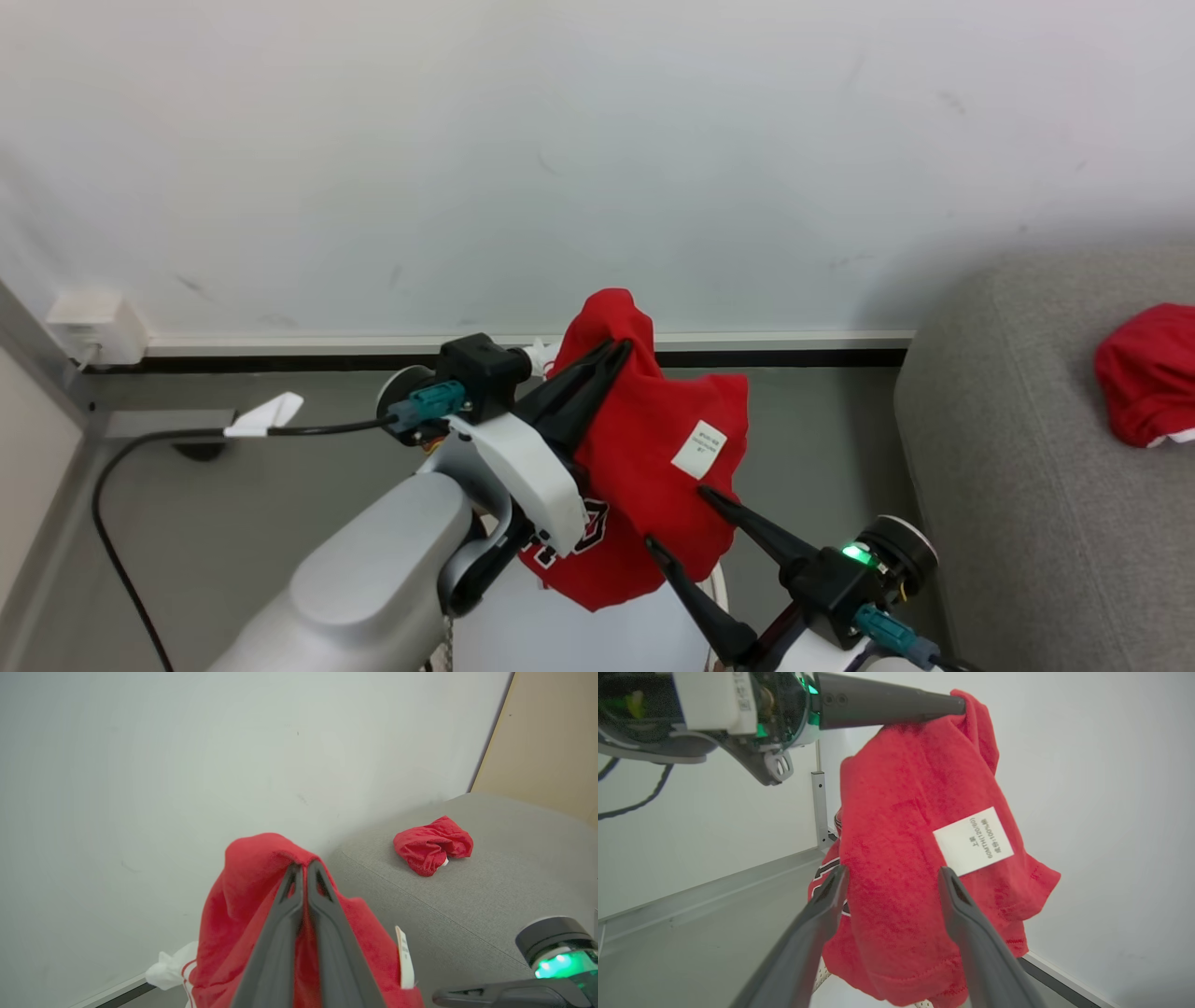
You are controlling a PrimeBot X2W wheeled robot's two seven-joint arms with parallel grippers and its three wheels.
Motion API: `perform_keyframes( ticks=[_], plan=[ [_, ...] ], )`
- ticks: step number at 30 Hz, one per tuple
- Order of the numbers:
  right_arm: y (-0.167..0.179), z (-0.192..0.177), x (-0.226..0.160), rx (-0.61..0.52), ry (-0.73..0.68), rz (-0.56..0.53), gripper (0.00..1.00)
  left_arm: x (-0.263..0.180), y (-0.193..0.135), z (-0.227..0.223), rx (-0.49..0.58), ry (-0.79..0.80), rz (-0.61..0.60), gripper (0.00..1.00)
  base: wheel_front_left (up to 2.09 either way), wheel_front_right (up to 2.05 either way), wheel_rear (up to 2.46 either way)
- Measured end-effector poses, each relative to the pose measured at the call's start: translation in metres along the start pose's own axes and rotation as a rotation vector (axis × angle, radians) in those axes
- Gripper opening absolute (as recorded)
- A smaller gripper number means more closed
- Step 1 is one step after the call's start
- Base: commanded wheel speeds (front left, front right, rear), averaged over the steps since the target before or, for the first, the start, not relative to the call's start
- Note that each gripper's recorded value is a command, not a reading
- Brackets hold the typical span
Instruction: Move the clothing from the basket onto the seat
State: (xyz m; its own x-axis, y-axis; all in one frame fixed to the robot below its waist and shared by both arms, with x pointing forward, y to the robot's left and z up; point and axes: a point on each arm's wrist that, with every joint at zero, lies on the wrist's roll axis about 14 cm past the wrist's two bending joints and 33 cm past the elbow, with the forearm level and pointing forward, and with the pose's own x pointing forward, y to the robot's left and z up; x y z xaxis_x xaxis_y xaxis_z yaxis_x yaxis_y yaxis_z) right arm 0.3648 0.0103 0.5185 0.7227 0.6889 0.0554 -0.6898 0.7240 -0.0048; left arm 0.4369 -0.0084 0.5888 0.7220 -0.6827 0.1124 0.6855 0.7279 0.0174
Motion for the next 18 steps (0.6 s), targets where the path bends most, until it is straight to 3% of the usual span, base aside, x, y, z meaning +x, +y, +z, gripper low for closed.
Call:
perform_keyframes(
  ticks=[18],
  plan=[
    [-0.01,-0.001,0.039,-0.106,0.035,-0.005,1.0,-0.016,-0.023,0.002,0.001,0.01,-0.032,0.0,0.0,0.0,0.0]
  ],
)
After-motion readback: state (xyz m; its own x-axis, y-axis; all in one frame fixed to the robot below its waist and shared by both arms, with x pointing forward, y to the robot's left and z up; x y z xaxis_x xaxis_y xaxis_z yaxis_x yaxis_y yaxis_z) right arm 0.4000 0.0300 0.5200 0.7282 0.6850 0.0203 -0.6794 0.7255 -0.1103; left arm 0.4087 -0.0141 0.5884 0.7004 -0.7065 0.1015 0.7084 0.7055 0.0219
